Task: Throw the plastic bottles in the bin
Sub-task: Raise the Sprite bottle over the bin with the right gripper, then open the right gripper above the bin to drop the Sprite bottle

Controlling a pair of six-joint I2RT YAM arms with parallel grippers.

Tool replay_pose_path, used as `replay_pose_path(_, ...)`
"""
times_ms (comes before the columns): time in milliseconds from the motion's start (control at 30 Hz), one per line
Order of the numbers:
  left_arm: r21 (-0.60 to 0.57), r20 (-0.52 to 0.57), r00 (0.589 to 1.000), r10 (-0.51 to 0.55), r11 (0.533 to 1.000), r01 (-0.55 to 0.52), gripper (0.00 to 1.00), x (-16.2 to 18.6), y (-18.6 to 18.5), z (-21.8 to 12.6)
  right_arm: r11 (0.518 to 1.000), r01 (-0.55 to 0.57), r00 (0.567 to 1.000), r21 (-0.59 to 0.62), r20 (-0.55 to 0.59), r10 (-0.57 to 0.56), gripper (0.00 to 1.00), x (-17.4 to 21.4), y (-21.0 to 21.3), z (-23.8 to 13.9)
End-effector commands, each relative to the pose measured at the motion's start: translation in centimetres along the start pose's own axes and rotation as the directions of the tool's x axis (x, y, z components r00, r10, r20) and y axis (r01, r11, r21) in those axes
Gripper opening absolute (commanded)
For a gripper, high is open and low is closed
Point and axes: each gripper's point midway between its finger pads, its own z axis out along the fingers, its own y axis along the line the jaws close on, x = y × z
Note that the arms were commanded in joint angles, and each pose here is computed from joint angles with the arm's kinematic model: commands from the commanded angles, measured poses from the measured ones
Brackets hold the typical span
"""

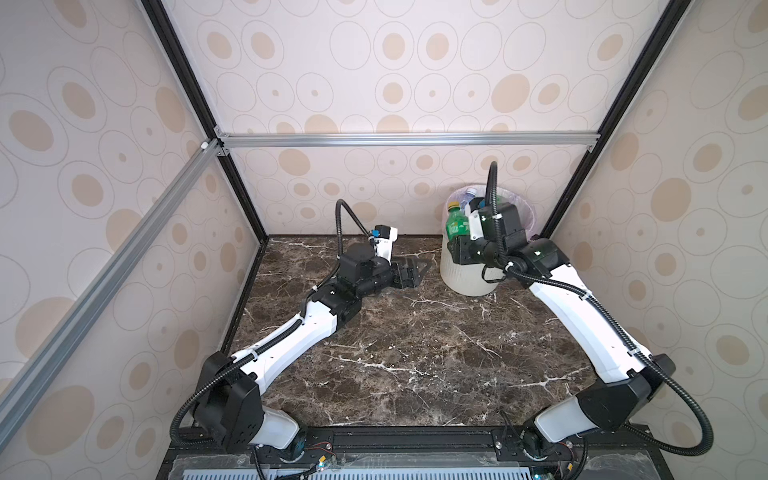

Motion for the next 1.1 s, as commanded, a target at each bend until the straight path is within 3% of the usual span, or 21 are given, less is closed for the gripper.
replay_pose_path(0, 0.006, 0.003, 0.992, 0.123, 0.992, -0.123, 0.99, -1.4, -2.1, 0.9, 0.995, 0.072, 0.996, 0.072, 0.05, -0.075, 0.52, -3.0, -0.9, -3.2)
replay_pose_path(167, 0.037, 0.029, 0.984, 0.176, 0.984, -0.177, 0.99, -3.1, -4.9, 1.7, 0.981, 0.091, 0.975, 0.173, 0.184, -0.123, 0.52, -8.8, -2.0, -7.1)
replay_pose_path(333, 0.034, 0.036, 0.983, 0.182, 0.983, -0.183, 0.99, -3.1, -5.2, 1.5, 0.968, 0.077, 0.936, 0.24, 0.318, -0.154, 0.52, -13.2, -2.9, -10.2)
replay_pose_path(433, 0.019, 0.021, 0.983, 0.181, 0.983, -0.182, 0.99, -2.5, -4.6, 1.4, 0.971, 0.042, 0.954, 0.236, 0.28, -0.109, 0.52, -13.0, -4.6, -7.2)
replay_pose_path(533, 0.012, 0.007, 0.984, 0.178, 0.984, -0.178, 0.99, -1.8, -4.2, 1.2, 0.972, -0.023, 0.987, 0.234, 0.157, -0.014, 0.53, -10.8, -7.8, -1.6)
replay_pose_path(600, 0.005, -0.001, 0.985, 0.174, 0.985, -0.174, 0.99, -1.3, -3.8, 1.1, 0.968, -0.024, 0.997, 0.249, 0.074, 0.006, 0.61, -9.1, -9.4, 1.7)
replay_pose_path(700, -0.003, -0.015, 0.985, 0.173, 0.985, -0.173, 0.99, -0.7, -3.5, 1.0, 0.967, 0.005, 1.0, 0.253, 0.016, -0.01, 0.83, -7.9, -9.6, 3.7)
replay_pose_path(867, -0.008, -0.031, 0.986, 0.161, 0.987, -0.161, 0.99, 0.4, -2.9, 0.9, 0.97, -0.008, 0.998, 0.245, 0.059, -0.006, 0.95, -8.5, -9.4, 2.3)
replay_pose_path(1067, -0.002, -0.03, 0.989, 0.143, 0.99, -0.143, 0.99, 0.8, -2.8, 0.8, 0.972, -0.023, 0.995, 0.233, 0.102, -0.001, 1.0, -9.2, -9.2, -0.2)
